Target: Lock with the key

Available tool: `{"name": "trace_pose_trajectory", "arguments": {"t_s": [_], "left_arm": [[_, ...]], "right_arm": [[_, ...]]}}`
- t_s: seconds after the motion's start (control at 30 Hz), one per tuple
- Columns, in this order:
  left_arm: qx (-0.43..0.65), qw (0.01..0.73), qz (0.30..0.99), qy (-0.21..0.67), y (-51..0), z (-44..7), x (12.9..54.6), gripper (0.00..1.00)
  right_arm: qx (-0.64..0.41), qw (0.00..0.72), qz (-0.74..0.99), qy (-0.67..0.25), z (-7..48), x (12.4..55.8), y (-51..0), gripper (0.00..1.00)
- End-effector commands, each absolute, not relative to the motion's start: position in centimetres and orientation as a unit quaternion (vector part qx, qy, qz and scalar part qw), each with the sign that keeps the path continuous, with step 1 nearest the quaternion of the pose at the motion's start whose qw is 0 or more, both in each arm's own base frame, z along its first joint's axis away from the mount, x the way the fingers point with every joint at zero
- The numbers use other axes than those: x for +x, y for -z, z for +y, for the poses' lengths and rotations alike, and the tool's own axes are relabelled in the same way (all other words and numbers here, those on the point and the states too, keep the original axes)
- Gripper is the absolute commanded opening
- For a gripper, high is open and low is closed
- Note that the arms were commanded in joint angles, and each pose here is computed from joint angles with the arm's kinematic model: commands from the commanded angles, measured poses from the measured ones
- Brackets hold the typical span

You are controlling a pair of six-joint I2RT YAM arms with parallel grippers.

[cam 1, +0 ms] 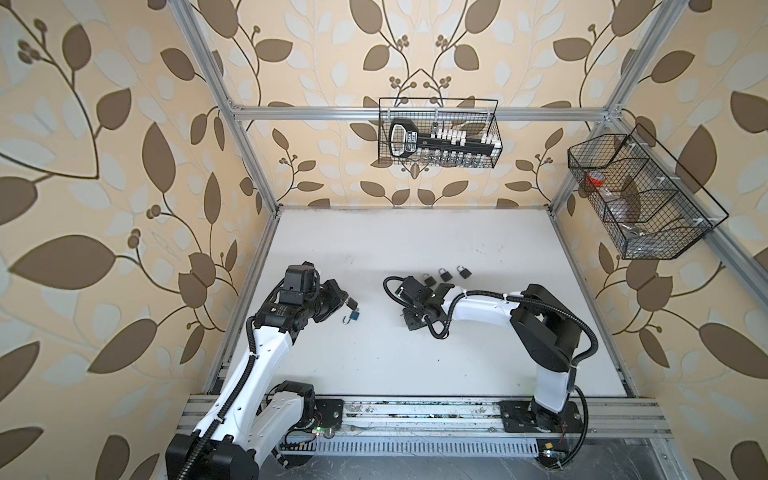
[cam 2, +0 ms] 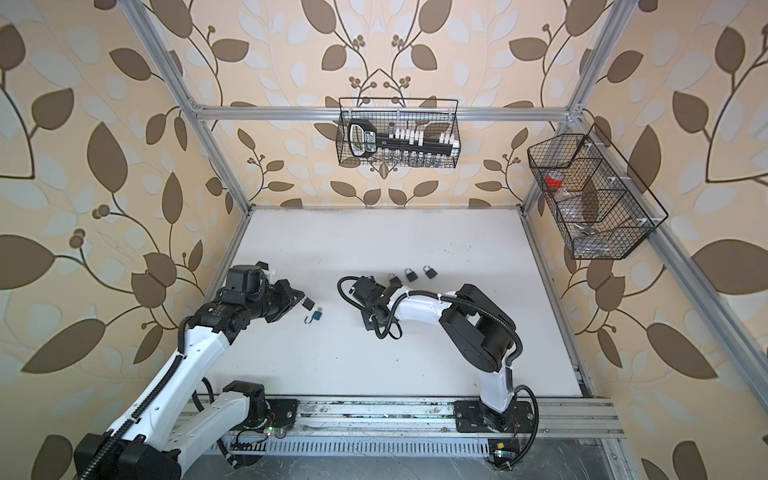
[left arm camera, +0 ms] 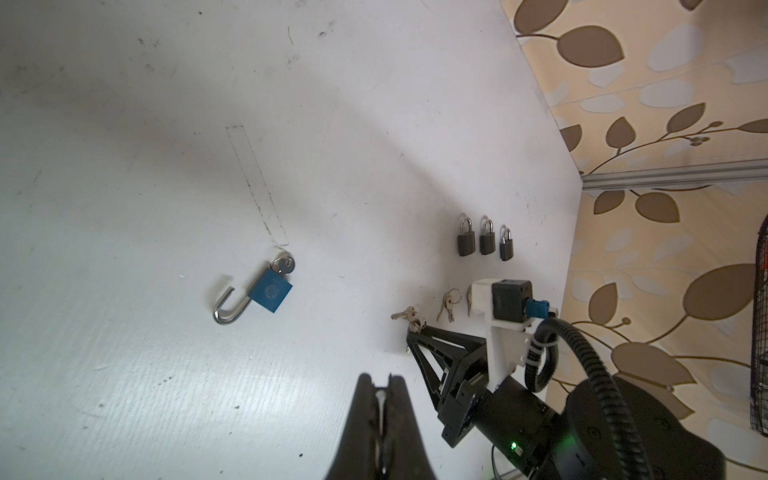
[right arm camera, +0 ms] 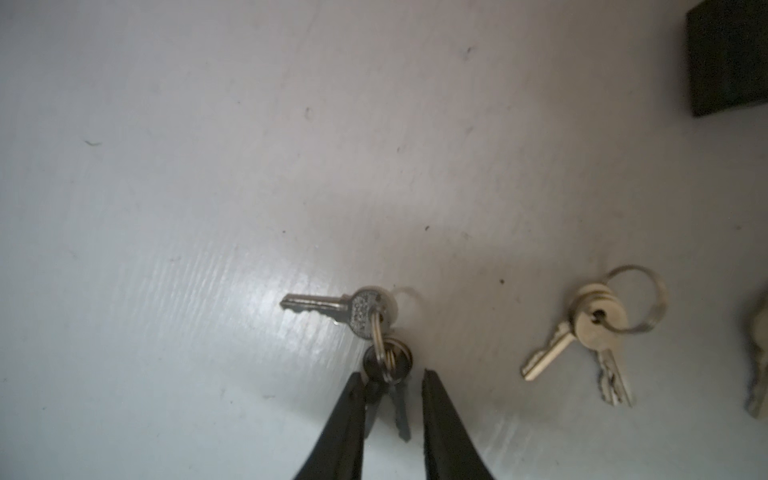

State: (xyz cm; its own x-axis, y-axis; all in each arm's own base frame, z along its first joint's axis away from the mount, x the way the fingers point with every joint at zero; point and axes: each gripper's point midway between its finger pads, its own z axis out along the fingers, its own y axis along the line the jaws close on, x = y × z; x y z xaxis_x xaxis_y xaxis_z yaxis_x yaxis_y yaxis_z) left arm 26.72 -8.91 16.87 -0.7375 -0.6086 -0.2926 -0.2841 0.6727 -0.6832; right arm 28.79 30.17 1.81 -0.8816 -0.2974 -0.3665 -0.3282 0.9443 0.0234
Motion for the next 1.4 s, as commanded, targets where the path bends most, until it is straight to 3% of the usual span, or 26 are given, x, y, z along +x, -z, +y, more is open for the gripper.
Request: {"name": "trace_pose_trajectory", "arguments": {"t_s": [0.0,0.93,1.13,1.37], "left_arm": [[-0.242,0.271,0.872,0.327,-17.9,-9.1,27.3,0.00],[-0.232,0.265,0.875,0.332,-18.2,-9.4,26.9,0.00],[-0.191,0.280,0.865,0.369,-20.2,-10.7,27.1,0.00],[-0.104,0.325,0.822,0.457,-25.3,-13.4,26.9,0.00]], "right_arm": [[-0.165,0.172,0.971,-0.020,29.5,29.6,-0.7,0.24],[-0.149,0.174,0.973,-0.005,28.6,31.3,-0.4,0.18],[-0.153,0.211,0.964,-0.048,30.2,32.1,-4.0,0.38],[-0.172,0.357,0.894,-0.210,32.3,31.3,-16.6,0.50]]}}
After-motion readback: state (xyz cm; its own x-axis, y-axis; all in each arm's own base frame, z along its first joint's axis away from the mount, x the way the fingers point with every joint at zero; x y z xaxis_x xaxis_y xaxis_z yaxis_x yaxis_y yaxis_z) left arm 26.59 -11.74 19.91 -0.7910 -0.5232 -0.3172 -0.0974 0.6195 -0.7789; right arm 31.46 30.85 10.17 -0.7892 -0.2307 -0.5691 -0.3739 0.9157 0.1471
